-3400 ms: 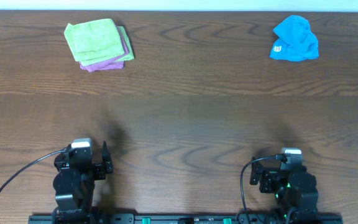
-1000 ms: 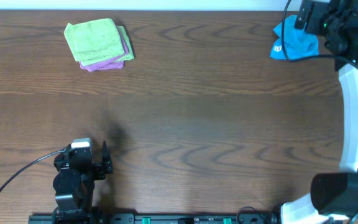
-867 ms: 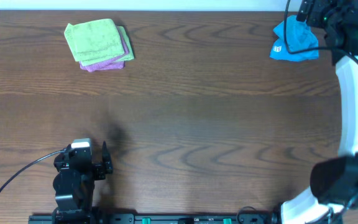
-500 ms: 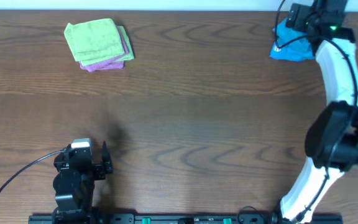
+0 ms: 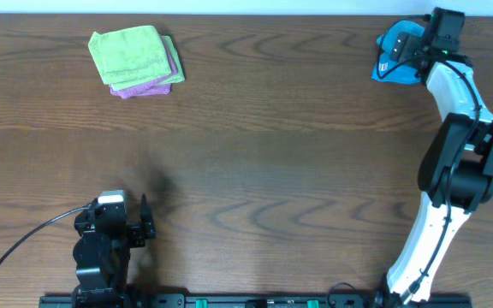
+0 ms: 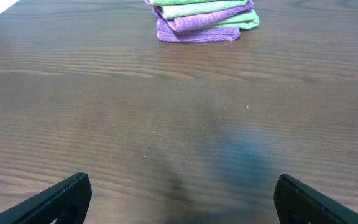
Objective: Fold the cloth
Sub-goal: 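Reach the right gripper to the crumpled blue towel and grasp it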
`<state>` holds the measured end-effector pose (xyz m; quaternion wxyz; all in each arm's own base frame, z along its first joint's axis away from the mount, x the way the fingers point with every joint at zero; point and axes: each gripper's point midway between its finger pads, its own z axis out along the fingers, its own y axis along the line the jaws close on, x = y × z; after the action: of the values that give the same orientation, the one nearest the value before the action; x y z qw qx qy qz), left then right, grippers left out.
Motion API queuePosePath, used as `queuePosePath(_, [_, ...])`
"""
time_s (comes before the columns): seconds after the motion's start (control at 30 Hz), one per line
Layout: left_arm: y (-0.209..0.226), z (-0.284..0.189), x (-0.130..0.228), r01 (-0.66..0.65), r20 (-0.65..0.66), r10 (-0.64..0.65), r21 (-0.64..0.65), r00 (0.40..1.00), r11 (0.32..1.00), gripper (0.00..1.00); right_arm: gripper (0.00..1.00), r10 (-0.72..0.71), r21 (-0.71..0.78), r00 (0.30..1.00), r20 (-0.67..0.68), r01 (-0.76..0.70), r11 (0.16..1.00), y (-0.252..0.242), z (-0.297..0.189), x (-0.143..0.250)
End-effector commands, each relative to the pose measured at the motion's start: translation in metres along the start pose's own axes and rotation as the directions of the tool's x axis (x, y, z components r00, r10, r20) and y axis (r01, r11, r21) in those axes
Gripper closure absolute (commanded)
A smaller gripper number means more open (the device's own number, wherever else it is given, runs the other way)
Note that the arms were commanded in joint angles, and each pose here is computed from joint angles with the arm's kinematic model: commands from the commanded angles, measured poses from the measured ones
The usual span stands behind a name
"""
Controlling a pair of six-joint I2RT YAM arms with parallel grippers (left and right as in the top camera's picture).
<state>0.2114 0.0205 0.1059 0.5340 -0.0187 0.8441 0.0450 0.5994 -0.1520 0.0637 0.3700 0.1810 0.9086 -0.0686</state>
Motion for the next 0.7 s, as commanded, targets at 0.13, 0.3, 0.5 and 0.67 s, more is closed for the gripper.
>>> queuePosePath(0.13, [0.0, 0.002, 0.006, -0.023, -0.013, 0.023, 0.0, 1.0, 1.0, 0.05, 0.15, 0.05, 0.03, 0.998, -0.04, -0.048, 0.998, -0.024, 0.02, 0.017])
queuePosePath(0.3, [0.0, 0.002, 0.006, -0.023, -0.013, 0.023, 0.0, 1.0, 1.0, 0.05, 0.37, 0.051, -0.01, 0.996, -0.073, -0.052, 0.999, -0.023, 0.028, 0.028])
queuePosePath(0.5, [0.0, 0.002, 0.006, -0.023, -0.013, 0.023, 0.0, 1.0, 1.0, 0.05, 0.99, 0.012, -0.067, 0.997, -0.078, -0.017, 0.998, -0.011, 0.02, 0.025])
queuePosePath(0.67, [0.0, 0.002, 0.006, -0.023, -0.013, 0.023, 0.0, 1.0, 1.0, 0.05, 0.99, -0.047, -0.111, 0.997, -0.065, 0.04, 0.993, 0.009, -0.02, 0.004])
